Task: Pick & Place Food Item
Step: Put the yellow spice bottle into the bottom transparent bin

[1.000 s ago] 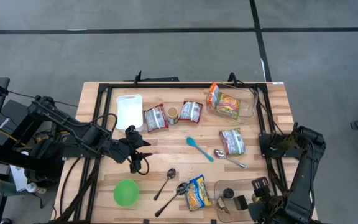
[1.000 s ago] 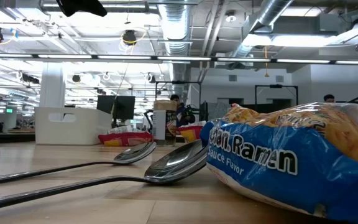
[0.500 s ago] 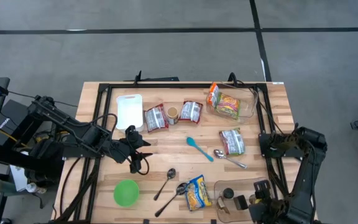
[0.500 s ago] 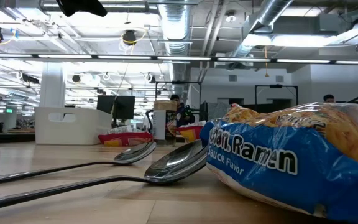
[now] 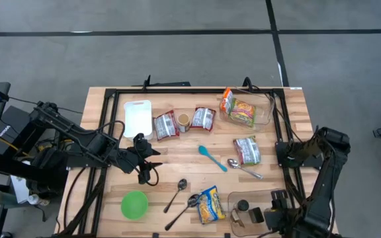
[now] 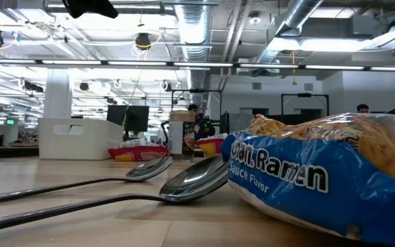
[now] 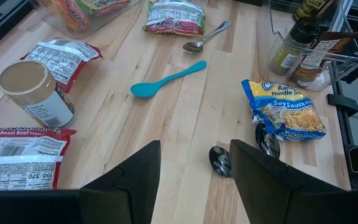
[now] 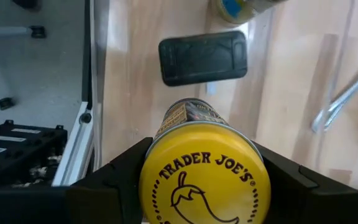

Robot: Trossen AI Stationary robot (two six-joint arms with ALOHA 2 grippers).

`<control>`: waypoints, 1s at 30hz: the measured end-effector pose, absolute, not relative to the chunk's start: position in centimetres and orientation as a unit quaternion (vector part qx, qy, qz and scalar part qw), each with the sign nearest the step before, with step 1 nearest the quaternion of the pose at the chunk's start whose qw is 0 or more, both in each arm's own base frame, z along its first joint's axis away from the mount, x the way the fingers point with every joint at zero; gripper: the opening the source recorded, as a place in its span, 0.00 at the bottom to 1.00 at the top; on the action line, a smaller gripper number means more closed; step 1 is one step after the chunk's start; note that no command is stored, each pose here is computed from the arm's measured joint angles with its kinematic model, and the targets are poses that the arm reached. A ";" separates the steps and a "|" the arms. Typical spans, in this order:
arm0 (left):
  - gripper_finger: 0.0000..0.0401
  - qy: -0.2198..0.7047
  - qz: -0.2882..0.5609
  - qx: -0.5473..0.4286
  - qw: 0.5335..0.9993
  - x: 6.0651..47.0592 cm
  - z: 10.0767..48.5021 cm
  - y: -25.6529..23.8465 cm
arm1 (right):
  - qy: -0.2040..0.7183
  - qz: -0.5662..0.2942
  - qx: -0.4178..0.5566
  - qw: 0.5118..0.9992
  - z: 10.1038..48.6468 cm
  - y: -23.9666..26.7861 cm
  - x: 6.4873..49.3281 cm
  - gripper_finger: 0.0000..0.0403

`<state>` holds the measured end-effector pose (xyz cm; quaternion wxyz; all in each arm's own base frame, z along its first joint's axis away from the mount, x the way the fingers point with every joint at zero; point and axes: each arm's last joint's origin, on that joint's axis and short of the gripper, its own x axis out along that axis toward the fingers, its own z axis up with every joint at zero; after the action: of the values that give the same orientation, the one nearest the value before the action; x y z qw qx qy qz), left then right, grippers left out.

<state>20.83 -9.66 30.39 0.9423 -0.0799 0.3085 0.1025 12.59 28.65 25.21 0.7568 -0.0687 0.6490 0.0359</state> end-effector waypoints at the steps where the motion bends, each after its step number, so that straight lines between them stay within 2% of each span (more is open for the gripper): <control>1: 0.46 0.308 0.102 -0.080 0.942 20.8 30.4 -9.7 | 0.649 0.037 -0.066 0.757 25.0 28.5 12.5 0.54; 26: 0.46 0.308 0.102 -0.080 0.942 20.8 30.4 -9.7 | 0.638 0.057 -0.039 0.767 21.8 27.6 12.2 0.55; 30: 0.46 0.308 0.103 -0.080 0.942 20.8 30.4 -9.7 | 0.638 0.058 -0.041 0.767 21.8 27.6 12.2 0.57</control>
<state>20.82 -9.65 30.41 0.9423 -0.0800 0.3084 0.1025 12.20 27.63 21.78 0.7666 -0.0405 0.6382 0.0580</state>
